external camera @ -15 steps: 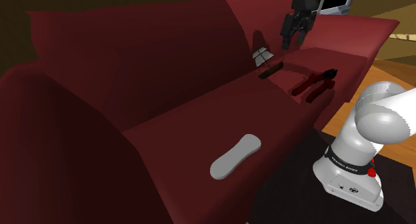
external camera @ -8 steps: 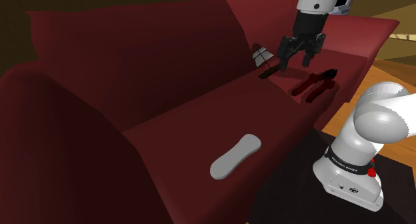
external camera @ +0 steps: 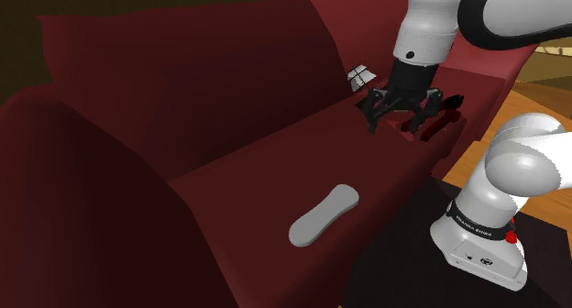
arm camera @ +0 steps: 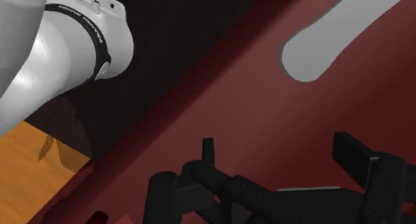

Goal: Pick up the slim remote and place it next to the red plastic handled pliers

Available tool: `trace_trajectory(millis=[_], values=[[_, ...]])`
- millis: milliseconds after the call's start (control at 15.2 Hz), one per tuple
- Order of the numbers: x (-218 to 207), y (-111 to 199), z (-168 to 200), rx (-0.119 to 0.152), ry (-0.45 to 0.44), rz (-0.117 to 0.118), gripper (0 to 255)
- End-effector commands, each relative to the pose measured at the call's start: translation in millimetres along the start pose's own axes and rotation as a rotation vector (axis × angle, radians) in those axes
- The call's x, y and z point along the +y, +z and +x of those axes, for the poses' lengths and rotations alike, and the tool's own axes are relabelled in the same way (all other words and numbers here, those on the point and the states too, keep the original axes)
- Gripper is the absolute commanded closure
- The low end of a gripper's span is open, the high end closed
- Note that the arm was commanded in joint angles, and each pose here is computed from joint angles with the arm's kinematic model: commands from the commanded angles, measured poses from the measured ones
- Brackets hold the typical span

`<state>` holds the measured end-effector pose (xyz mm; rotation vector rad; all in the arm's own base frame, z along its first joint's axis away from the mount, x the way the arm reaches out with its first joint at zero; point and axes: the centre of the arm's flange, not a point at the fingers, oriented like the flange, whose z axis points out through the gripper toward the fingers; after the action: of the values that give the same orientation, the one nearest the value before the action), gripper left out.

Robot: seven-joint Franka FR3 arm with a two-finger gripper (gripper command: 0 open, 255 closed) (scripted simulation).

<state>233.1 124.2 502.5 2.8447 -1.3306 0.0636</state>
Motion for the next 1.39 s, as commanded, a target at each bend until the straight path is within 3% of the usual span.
trace_trajectory(millis=[0, 528, 990, 1320], values=[[-11, 16, -19, 0.001, 0.099, 0.0, 0], [-80, 76, -74, 0.008, 0.457, -0.007, 0], [-151, 128, -99, 0.014, 0.762, -0.013, 0], [-150, 155, -98, 0.014, 0.762, -0.013, 0]])
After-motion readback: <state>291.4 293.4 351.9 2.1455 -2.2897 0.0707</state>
